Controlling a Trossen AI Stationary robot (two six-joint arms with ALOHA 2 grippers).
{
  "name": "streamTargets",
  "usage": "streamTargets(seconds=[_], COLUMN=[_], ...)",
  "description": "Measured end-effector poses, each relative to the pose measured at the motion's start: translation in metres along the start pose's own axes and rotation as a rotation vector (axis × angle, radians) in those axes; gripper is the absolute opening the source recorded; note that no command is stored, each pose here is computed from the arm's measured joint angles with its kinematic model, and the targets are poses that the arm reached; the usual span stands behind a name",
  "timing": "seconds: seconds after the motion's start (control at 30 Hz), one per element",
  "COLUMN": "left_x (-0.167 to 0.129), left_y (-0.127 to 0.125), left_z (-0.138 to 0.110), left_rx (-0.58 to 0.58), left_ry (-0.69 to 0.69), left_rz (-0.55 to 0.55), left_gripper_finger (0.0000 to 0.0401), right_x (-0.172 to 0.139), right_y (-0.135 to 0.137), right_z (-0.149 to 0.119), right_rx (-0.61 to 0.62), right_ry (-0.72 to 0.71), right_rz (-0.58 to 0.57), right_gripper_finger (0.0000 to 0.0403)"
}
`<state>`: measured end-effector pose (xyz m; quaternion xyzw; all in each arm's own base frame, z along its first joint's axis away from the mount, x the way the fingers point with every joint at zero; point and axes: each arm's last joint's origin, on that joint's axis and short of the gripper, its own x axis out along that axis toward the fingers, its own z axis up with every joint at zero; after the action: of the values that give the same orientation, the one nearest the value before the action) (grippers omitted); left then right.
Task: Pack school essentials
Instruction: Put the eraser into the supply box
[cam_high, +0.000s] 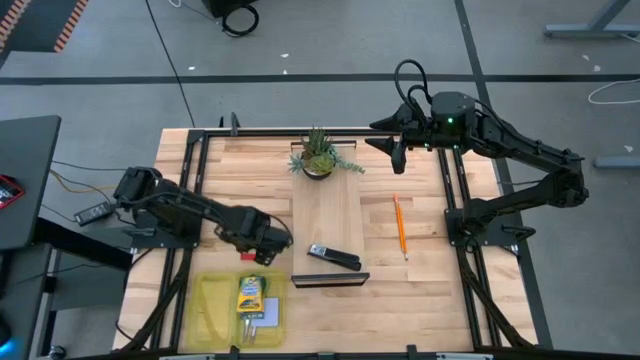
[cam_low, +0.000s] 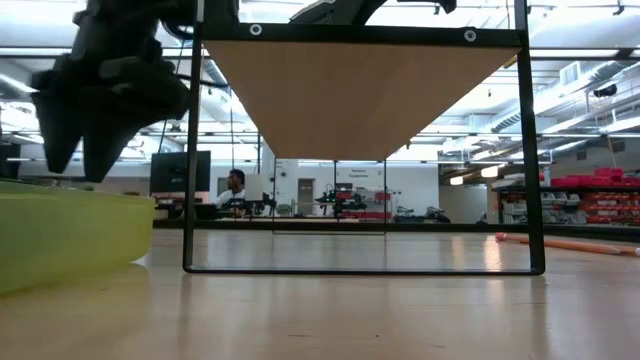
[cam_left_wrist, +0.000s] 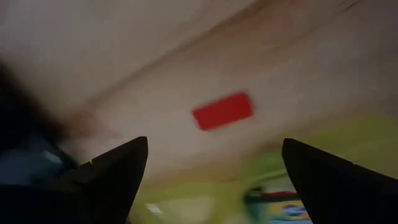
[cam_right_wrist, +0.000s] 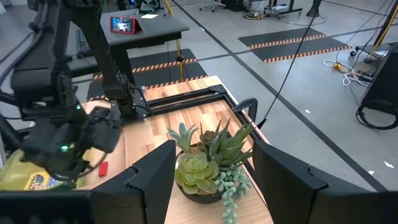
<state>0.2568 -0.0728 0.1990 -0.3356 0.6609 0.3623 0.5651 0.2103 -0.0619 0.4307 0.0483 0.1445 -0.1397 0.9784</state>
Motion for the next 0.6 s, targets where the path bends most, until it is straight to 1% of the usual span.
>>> streamTargets(seconds=[0.17, 0.23, 0.37, 0.47, 0.6], left_x=[0.014, 0.020, 0.027, 0.029, 0.032], left_y=[0.009, 0.013, 0.014, 0.013, 0.014], left_z=[0.009, 0.007, 0.003, -0.002, -0.008], left_rx=[0.280, 0.398, 0.613, 0.733, 0.805], left_ry=[0.013, 0.028, 0.028, 0.025, 0.003], left_rz=[0.027, 0.054, 0.062, 0.063, 0.049], left_gripper_finger=[0.0365, 0.0358, 0.0340, 0.0323, 0.0298], right_x=[0.000, 0.000, 0.000, 0.000, 0.000], right_y=[0.000, 0.001, 0.001, 0.001, 0.001], right_z=[0.000, 0.000, 0.000, 0.000, 0.000], right_rx=[0.011, 0.021, 0.032, 0.032, 0.039], right_ry=[0.001, 0.001, 0.002, 0.002, 0.002], right_rz=[0.013, 0.018, 0.018, 0.018, 0.018], right_gripper_finger=[0.0220, 0.0220, 0.0220, 0.0220, 0.0220])
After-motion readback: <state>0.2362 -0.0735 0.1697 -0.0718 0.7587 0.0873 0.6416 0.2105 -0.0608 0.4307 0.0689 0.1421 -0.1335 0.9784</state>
